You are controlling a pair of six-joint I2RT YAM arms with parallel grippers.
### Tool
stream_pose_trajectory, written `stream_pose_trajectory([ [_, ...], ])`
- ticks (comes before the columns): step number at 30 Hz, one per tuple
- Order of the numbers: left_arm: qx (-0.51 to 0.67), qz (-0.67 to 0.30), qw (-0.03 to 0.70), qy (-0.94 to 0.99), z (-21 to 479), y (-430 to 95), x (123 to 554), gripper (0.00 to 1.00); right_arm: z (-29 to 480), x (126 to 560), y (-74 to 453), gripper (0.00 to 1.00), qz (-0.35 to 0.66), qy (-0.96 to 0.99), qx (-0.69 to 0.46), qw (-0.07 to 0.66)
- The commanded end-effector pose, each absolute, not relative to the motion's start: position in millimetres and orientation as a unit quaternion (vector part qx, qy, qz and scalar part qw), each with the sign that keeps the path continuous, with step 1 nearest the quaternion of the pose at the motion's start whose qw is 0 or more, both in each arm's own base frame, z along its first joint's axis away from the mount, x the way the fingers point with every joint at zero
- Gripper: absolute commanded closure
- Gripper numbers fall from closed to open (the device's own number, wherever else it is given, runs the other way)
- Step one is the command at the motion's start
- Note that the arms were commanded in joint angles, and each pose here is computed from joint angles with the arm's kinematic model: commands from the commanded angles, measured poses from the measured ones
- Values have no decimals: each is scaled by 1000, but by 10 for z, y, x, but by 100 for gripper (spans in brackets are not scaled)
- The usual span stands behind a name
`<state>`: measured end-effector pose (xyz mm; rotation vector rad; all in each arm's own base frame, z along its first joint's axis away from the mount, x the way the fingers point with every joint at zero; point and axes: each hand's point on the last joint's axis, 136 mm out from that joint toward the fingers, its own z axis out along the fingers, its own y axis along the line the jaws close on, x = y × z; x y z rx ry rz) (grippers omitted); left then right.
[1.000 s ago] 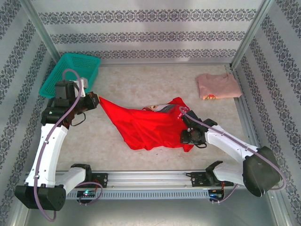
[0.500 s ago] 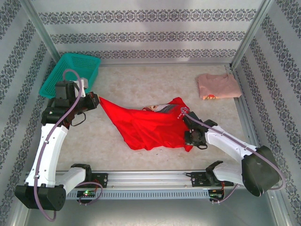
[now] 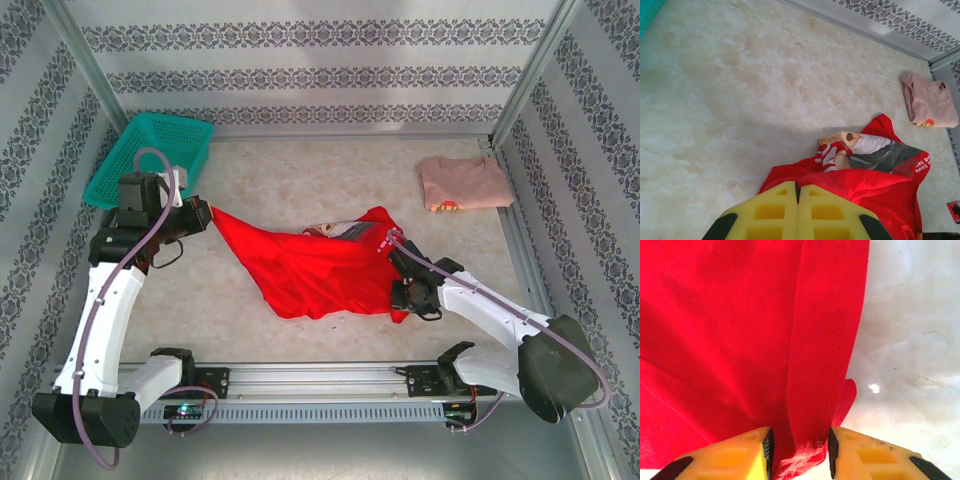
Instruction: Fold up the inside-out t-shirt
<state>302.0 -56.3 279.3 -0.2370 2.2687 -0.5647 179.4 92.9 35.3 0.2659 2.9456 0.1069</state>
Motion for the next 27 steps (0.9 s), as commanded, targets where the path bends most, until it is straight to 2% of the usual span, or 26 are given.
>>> stream_pose_trajectory([
  [1,-94,-229,396,884,2836,-557,3041,100,263,1701,905,66,31,991,105,76],
  [4,-95,-229,397,884,2844,-554,3042,100,268,1722,891,74,27,991,105,81],
  [10,-99,-221,398,885,2821,-525,3040,100,380,1800,813,100,23,988,108,105],
  [13,-111,-212,399,885,2787,-471,3061,100,673,1981,776,100,38,980,103,163],
  [15,-131,-212,407,879,2815,-396,3097,100,1054,2199,833,100,81,964,89,236],
  [17,-151,-219,425,865,2931,-312,3149,100,1612,2449,865,100,142,925,86,341],
  [21,-210,-216,491,818,3402,62,3276,100,2606,2787,820,100,251,826,92,497],
  [24,-248,-246,510,786,3616,200,3405,100,2922,3008,819,100,290,804,89,511],
  [27,-238,-247,540,769,4038,223,3408,100,3547,3012,693,100,261,788,62,555],
])
